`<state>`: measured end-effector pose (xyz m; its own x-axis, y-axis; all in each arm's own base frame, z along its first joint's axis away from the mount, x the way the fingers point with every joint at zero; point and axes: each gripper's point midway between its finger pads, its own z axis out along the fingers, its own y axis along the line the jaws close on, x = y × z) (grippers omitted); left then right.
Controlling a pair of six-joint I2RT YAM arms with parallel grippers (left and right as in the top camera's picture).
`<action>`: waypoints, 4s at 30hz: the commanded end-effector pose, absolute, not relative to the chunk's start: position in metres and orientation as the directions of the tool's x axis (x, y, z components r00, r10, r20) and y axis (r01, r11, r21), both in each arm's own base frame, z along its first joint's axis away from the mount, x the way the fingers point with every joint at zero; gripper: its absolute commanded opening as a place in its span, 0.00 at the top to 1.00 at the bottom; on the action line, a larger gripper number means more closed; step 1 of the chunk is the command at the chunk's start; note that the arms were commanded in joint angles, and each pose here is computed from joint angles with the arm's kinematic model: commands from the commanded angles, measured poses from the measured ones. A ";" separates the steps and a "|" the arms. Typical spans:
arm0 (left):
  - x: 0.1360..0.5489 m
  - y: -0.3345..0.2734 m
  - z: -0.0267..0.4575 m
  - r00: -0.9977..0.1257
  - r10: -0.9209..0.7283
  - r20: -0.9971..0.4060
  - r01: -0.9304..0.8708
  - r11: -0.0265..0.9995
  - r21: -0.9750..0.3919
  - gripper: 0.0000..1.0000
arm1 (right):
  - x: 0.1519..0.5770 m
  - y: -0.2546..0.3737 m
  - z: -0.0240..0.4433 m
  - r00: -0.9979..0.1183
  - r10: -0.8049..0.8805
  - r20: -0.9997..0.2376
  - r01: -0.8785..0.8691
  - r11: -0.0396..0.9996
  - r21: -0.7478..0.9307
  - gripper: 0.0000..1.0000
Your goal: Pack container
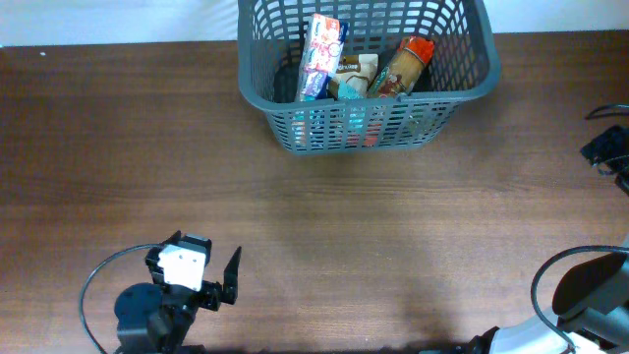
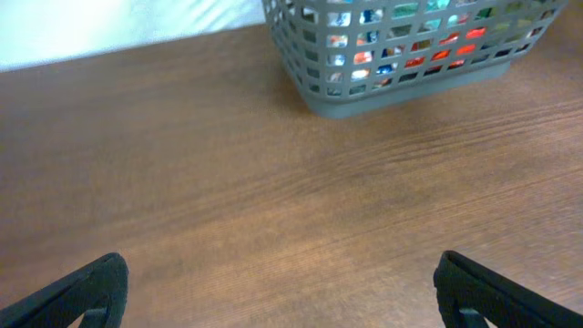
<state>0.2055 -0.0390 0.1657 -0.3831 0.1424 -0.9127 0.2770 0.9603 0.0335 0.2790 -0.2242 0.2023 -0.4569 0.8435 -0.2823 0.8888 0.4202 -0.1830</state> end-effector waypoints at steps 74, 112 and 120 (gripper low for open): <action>0.232 -0.008 0.125 -0.293 0.215 -0.932 0.127 0.974 0.185 0.01 | 0.277 -0.224 0.205 -0.446 0.847 -0.290 0.894 0.410 -0.178 0.01; 0.231 -0.008 0.125 -0.293 0.215 -0.932 0.127 0.974 0.185 0.01 | 0.304 -0.233 0.262 -0.352 0.771 -0.530 0.910 0.414 -0.003 0.01; 0.231 -0.008 0.125 -0.293 0.215 -0.932 0.127 0.974 0.185 0.01 | 0.334 -0.202 0.359 -0.124 0.596 -0.793 0.796 0.537 0.279 0.01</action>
